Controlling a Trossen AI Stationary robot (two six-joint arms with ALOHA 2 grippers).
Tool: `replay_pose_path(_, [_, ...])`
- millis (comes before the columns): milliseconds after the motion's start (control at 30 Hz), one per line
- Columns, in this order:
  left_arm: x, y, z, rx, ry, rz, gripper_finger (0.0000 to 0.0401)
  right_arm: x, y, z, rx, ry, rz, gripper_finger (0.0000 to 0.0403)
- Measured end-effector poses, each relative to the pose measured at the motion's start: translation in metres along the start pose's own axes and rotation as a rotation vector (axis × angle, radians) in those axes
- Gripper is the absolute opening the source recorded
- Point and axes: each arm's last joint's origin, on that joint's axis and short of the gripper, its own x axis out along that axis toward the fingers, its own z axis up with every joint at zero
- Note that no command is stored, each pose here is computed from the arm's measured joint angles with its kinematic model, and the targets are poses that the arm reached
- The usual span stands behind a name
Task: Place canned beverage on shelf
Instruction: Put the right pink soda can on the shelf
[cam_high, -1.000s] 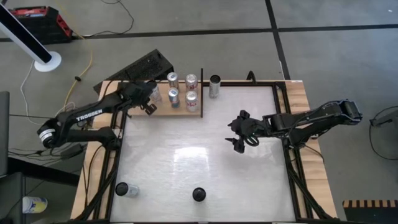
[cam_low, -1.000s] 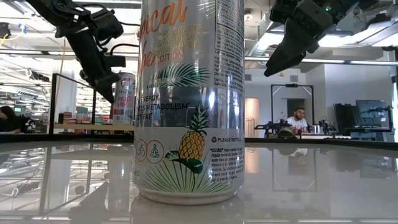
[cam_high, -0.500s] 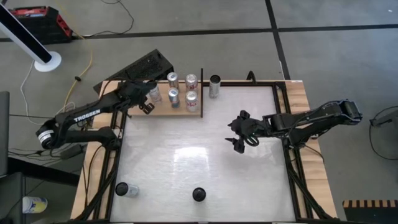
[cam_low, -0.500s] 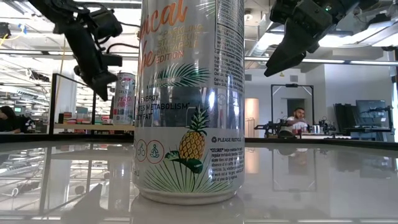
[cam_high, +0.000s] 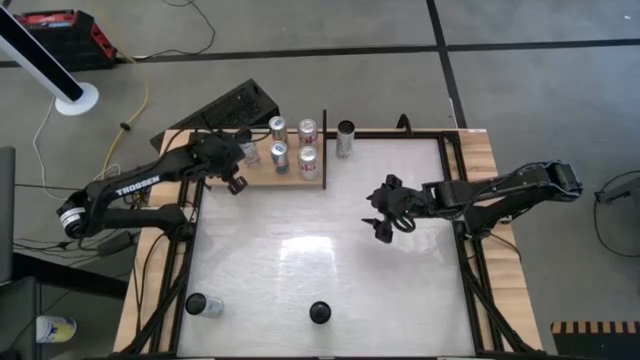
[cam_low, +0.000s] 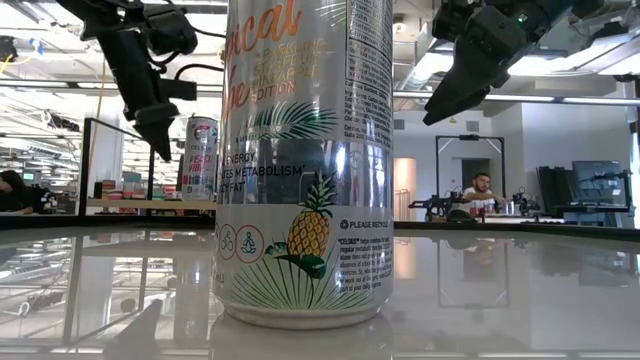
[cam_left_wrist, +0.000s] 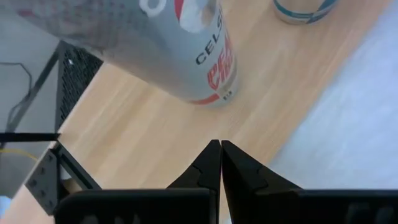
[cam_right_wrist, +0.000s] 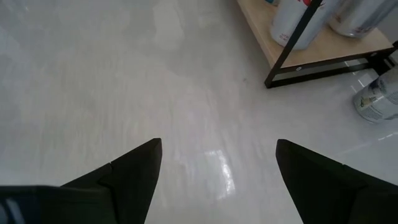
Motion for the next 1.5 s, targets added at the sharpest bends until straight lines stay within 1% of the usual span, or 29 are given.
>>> replay_pose_path(133, [0.004,0.003,0.001,0.017,0.013,0.03,0.0,0.0,0.0,0.0,-0.001,0.0,0.001,0.0338])
replay_pose_path(333, [0.015,0.007,0.004,0.03,0.022,0.043,0.0,0.0,0.001,0.0,-0.001,0.0,0.002,0.0338])
replay_pose_path(567, [0.026,0.006,0.012,0.071,-0.008,0.04,0.0,0.0,0.001,0.0,-0.017,0.0,0.002,0.0338])
replay_pose_path(700, [0.031,0.007,0.015,0.079,-0.023,0.057,0.0,0.0,0.001,0.0,-0.028,0.0,0.001,0.0338])
replay_pose_path(1100, [0.048,0.017,0.019,0.031,-0.024,0.091,0.0,0.0,0.001,0.0,-0.054,0.0,0.001,0.0338])
replay_pose_path(1167, [0.049,0.016,0.018,0.028,-0.006,0.083,0.0,0.0,0.001,0.0,-0.054,0.0,0.001,0.0338])
replay_pose_path(1300, [0.047,0.009,0.011,0.014,0.059,0.03,0.0,0.0,0.001,0.0,-0.055,0.0,0.001,0.0338])
replay_pose_path(1433, [0.038,0.001,0.011,0.032,0.03,-0.07,0.0,0.0,0.0,0.0,-0.056,0.001,-0.001,0.0338])
replay_pose_path(1500, [0.031,-0.001,0.011,0.045,0.007,-0.101,0.0,0.0,0.0,0.0,-0.056,0.001,-0.001,0.0338])
